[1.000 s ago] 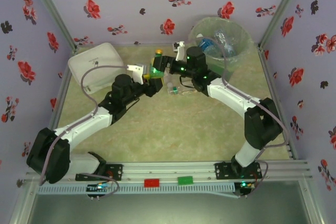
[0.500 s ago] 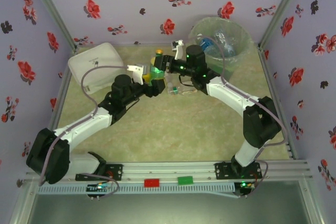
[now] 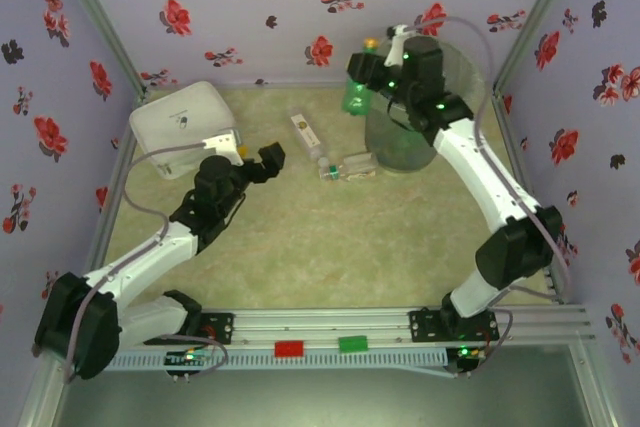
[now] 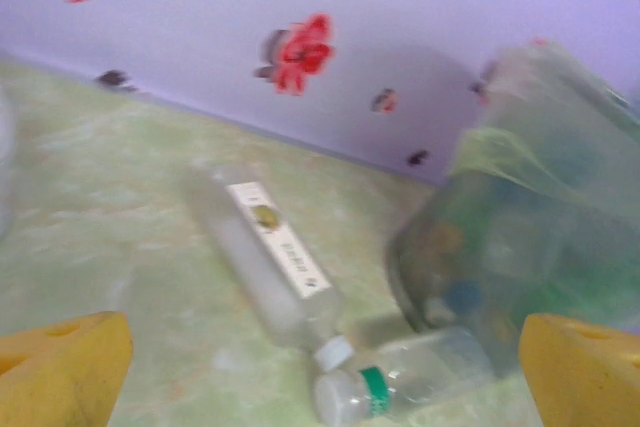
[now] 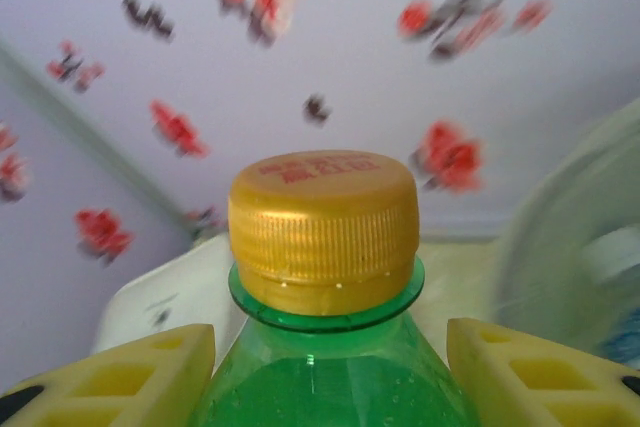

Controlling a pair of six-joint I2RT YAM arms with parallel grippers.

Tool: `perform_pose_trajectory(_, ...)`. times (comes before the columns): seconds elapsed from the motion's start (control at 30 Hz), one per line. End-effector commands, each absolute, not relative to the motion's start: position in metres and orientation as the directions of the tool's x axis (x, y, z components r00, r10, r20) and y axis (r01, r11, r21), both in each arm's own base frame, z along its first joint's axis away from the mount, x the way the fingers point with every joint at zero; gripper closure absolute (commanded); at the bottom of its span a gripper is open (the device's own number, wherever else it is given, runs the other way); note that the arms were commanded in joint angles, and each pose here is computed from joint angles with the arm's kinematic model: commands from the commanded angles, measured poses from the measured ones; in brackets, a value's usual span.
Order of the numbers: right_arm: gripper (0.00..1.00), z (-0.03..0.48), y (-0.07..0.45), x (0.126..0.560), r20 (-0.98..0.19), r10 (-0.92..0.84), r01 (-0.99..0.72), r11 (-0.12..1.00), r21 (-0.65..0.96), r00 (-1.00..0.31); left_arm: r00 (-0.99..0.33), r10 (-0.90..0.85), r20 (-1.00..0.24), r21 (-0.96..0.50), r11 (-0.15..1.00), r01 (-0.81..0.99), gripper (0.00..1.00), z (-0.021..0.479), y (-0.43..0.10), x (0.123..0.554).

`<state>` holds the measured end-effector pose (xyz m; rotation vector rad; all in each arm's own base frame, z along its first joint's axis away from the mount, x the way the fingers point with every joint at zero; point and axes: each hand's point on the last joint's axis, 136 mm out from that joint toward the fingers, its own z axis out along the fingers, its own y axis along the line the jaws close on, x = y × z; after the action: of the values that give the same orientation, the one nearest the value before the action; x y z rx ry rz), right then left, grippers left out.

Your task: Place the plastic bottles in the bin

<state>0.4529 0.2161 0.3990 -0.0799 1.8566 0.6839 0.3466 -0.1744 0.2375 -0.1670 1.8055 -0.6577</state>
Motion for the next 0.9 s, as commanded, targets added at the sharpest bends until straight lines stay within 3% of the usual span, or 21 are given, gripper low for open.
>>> perform_pose_trajectory(0.0,0.55,0.437,0.156,0.444,-0.957,0.167,-0.183,0.96,0.213,-0.239,-0.345,-0.521,-0.781,-0.564,0.825,0.033,0.0,0.211,-0.142,0.352)
perform_pose_trajectory(0.17,0.55,0.452,0.099,0.448,-0.979,0.089,0.04,0.996,0.083,-0.182,-0.381,-0.527,-0.76,-0.579,0.815,0.028,0.0,0.2,-0.142,0.355)
perform_pose_trajectory(0.37,0.54,0.442,0.05,0.454,-0.961,-0.068,0.259,0.956,-0.14,-0.269,-0.405,-0.514,-0.756,-0.575,0.817,0.037,0.0,0.195,-0.144,0.357)
perform_pose_trajectory(0.57,0.53,0.427,0.029,0.474,-0.908,-0.152,0.318,0.904,-0.288,-0.39,-0.428,-0.511,-0.745,-0.584,0.81,0.049,0.0,0.192,-0.149,0.358)
perform_pose_trajectory(0.87,0.52,0.416,0.046,0.485,-0.839,-0.27,0.326,0.831,-0.451,-0.473,-0.432,-0.52,-0.737,-0.598,0.799,0.058,0.0,0.196,-0.151,0.357)
